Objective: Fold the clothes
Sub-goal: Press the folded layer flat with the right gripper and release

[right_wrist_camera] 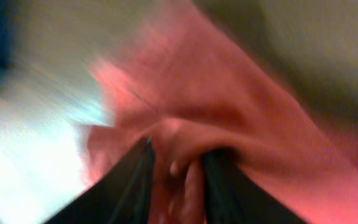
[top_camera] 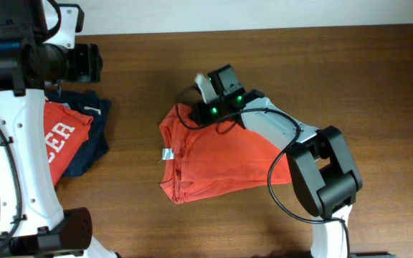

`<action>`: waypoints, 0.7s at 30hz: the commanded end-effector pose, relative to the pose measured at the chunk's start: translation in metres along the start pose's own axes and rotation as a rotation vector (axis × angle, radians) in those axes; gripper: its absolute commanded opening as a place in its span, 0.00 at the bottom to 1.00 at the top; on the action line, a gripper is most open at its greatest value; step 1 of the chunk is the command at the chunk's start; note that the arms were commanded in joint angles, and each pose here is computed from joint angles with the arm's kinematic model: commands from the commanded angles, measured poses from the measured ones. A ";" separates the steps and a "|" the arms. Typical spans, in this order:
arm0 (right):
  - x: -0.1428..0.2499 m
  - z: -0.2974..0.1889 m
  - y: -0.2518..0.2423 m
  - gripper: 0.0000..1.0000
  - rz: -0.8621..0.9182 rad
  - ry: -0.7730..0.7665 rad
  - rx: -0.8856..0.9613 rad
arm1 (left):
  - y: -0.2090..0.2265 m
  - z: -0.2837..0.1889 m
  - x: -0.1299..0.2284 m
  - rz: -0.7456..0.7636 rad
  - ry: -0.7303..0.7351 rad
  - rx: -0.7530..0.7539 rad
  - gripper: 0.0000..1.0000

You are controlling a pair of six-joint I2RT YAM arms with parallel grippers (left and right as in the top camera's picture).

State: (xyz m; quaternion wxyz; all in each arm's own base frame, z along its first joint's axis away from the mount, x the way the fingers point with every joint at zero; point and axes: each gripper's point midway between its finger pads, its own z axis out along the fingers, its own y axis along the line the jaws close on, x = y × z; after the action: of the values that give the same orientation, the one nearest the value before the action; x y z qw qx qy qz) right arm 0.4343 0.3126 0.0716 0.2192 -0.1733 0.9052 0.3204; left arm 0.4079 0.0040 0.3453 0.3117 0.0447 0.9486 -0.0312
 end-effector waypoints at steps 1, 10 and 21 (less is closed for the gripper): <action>-0.030 -0.016 0.052 0.29 -0.068 -0.070 -0.269 | -0.001 -0.008 -0.002 0.008 -0.021 0.005 0.68; -0.054 -0.056 0.024 0.29 0.052 -0.052 -0.195 | -0.001 -0.008 -0.002 0.008 -0.018 0.006 0.68; 0.068 -0.087 0.000 0.27 0.209 0.455 0.032 | -0.012 -0.004 -0.005 0.010 -0.026 0.072 0.68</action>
State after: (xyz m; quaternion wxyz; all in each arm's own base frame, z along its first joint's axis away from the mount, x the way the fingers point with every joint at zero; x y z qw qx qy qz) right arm 0.3589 0.2391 0.0921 -0.0488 -0.0797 0.9443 0.3156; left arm 0.4074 -0.0006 0.3455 0.3117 0.0489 0.9479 -0.0439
